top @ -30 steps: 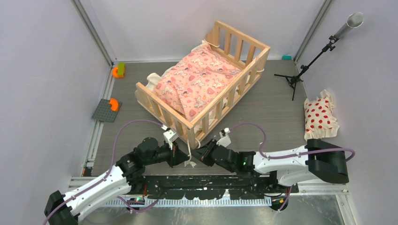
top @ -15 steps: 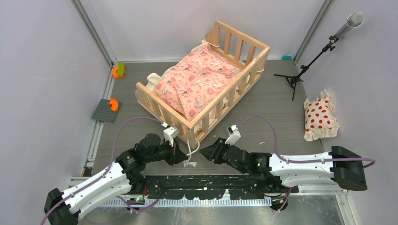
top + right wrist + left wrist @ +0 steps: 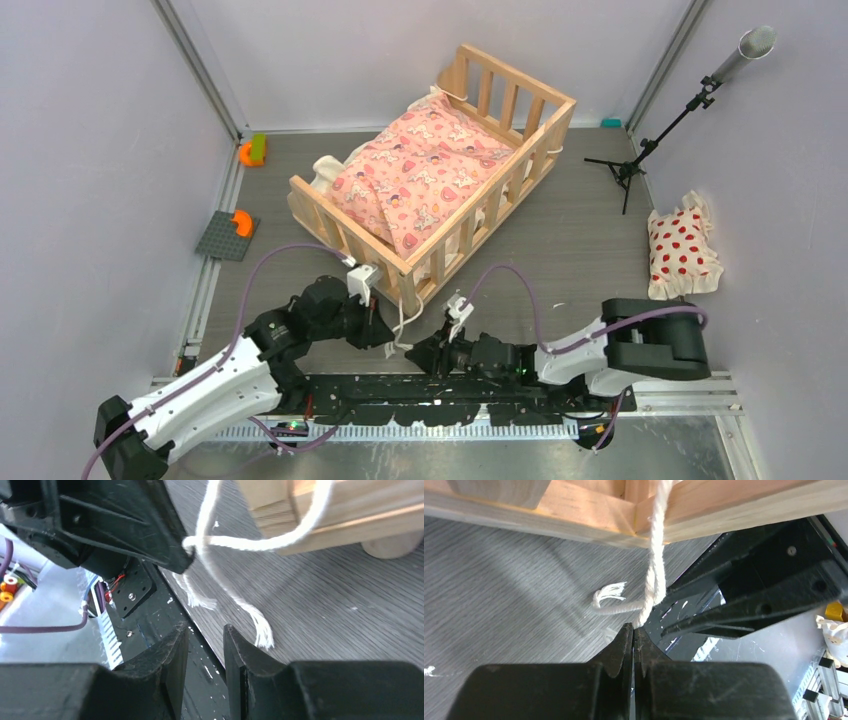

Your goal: Set up the pet bed

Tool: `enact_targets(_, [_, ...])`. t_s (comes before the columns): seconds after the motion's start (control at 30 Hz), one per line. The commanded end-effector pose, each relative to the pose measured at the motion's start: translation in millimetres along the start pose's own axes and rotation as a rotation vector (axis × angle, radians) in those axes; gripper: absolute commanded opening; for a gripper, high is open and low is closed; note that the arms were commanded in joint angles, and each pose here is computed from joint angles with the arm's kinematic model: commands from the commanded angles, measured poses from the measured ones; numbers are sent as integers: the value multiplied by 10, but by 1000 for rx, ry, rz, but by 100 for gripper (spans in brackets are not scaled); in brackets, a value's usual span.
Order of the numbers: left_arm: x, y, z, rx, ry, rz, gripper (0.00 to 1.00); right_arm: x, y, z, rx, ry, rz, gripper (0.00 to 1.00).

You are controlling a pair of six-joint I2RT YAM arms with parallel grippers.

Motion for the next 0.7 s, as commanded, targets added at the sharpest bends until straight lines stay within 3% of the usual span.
enact_targets(0.0, [53,-77,55,-2,-1,29,0,234,209,-129,77,-243,101,37])
enact_targets(0.33, [70,-138,146,-18,-2,44,0,21,246,-406,7,-267,222,35])
enact_targets(0.67, [141,-224,239,-24,19,25,0,33,141,-303,-52,-276,243,33])
Point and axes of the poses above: each gripper's point midway between its finger pads, its own z axis back along the fingers, its own y axis along the line the jaws close on, x = y × z, the point moved 9 cm from there along z, back along the fingers, and after that the axes turned 5 degrees about z, right-handed, at the moved point
